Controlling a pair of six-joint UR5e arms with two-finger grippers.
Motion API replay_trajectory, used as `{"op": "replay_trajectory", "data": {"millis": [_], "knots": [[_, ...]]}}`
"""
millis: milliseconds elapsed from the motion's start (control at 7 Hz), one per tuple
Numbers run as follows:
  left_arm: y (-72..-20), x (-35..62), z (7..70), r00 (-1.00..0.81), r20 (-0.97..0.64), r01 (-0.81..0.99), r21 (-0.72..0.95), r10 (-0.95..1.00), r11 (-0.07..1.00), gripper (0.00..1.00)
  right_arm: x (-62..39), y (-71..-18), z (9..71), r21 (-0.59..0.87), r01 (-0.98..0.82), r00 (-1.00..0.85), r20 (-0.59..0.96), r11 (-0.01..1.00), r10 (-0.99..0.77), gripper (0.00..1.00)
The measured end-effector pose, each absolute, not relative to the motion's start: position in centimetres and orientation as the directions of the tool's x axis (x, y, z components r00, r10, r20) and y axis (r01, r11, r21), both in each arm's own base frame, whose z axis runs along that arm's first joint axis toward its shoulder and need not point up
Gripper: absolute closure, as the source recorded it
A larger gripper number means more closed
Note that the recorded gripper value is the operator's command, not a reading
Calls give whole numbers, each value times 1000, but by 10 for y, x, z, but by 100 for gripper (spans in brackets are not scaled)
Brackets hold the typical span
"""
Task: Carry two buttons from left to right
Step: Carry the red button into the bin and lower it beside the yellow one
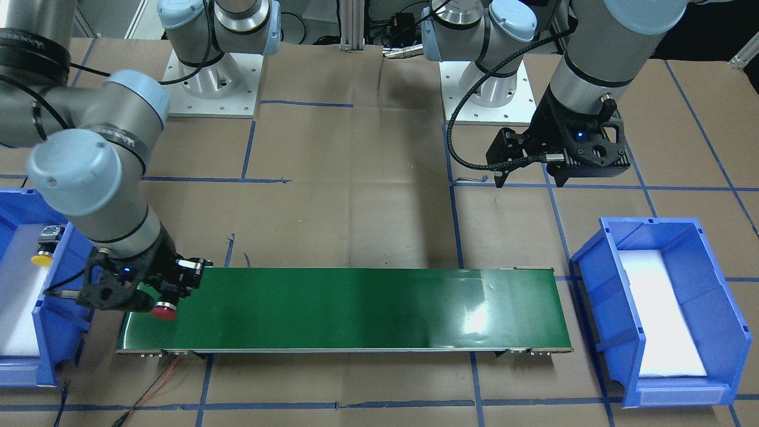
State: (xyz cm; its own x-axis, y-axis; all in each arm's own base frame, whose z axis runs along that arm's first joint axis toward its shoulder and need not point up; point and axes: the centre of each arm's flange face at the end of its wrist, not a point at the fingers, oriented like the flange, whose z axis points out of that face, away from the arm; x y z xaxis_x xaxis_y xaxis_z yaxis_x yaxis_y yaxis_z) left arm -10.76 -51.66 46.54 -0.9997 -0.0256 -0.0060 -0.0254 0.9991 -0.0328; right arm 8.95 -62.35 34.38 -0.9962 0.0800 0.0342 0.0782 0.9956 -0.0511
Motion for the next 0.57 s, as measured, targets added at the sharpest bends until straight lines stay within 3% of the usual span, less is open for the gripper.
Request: {"op": "replay_trajectory", "data": {"millis": [286, 571], "knots": [[-517, -108, 466, -1000, -6, -25, -34, -26, 999, 0, 8, -628, 413, -20, 37, -998, 47, 999, 38, 96], [-517, -108, 465, -1000, -6, -26, -34, -26, 999, 0, -106, -620, 429, 4, -24, -999, 38, 1000, -24, 96]]}}
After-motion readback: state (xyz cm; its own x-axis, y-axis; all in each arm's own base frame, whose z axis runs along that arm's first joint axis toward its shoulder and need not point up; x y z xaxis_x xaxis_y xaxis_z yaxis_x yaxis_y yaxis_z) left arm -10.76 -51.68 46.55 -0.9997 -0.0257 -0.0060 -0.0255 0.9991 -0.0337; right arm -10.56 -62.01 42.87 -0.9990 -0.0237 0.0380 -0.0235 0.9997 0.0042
